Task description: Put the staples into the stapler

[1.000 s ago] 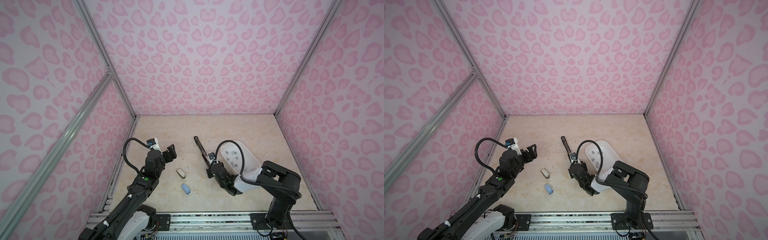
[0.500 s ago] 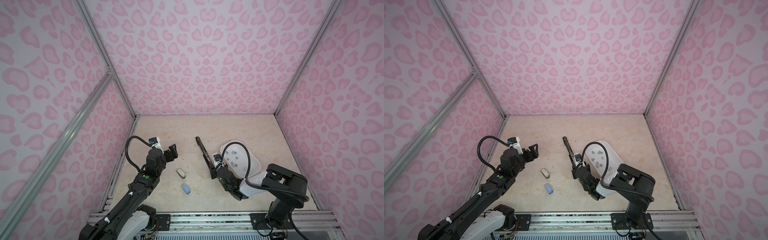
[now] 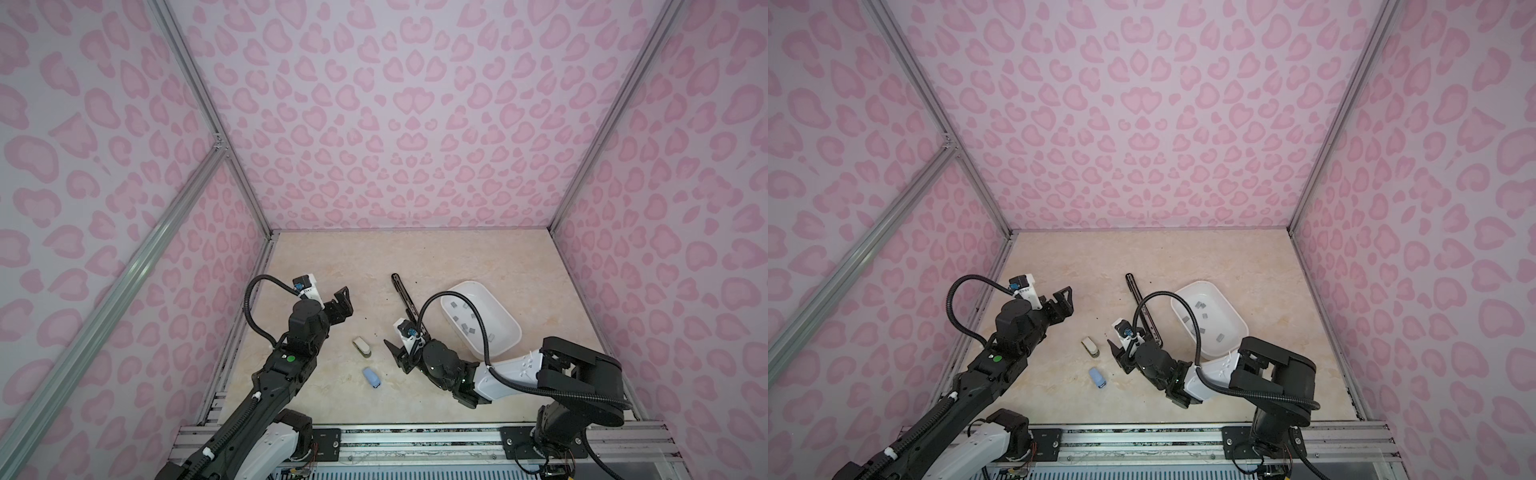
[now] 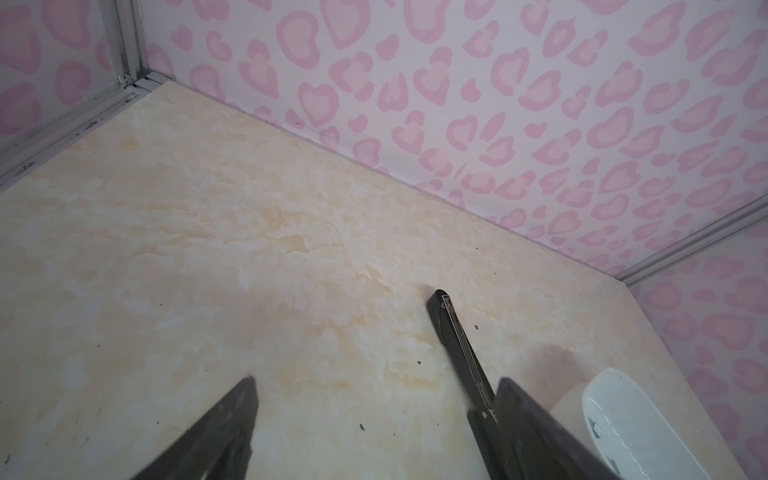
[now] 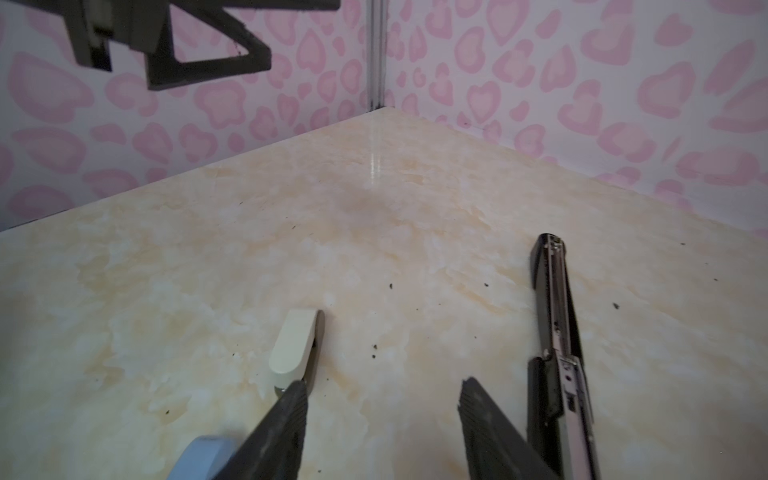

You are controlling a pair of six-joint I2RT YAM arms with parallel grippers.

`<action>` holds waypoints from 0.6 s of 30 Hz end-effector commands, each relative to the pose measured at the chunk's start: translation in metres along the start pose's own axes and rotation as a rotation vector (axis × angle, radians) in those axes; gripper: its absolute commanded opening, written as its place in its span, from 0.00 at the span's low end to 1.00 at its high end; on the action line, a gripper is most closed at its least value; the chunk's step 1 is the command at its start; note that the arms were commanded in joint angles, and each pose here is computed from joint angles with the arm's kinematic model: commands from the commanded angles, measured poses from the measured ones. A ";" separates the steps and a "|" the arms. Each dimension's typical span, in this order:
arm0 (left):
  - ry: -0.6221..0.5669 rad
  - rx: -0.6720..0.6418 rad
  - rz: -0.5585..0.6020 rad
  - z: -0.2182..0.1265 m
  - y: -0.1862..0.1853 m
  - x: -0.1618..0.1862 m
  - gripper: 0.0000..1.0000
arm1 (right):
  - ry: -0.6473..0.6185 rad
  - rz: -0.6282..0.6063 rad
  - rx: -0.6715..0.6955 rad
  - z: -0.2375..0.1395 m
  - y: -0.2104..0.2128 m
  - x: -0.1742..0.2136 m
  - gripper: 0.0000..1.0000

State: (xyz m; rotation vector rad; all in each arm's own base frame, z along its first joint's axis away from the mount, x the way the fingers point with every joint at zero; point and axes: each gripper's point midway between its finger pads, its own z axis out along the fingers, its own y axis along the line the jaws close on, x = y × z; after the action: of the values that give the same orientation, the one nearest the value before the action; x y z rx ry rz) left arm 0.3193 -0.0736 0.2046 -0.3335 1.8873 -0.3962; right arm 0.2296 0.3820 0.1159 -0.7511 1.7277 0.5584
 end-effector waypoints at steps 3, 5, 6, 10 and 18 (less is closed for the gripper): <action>-0.047 -0.026 0.003 -0.003 0.005 -0.009 0.90 | 0.117 -0.091 -0.190 0.018 0.047 0.015 0.58; -0.046 -0.034 0.002 -0.002 0.006 -0.008 0.90 | 0.190 -0.136 -0.194 0.028 0.060 0.026 0.58; -0.042 -0.032 0.002 -0.002 0.006 -0.007 0.90 | 0.200 -0.141 -0.177 0.034 0.062 0.028 0.59; -0.045 -0.030 0.002 -0.002 0.006 -0.008 0.90 | 0.217 -0.105 -0.112 0.049 0.060 0.039 0.63; -0.060 -0.037 -0.005 -0.005 0.008 -0.010 0.90 | 0.247 -0.075 -0.054 0.064 0.052 0.053 0.65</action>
State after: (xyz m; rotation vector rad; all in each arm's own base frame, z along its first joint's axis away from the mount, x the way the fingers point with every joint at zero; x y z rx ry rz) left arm 0.3167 -0.0649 0.2060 -0.3556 1.8666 -0.3554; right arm 0.2172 0.4549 0.0537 -0.9890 1.8748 0.5094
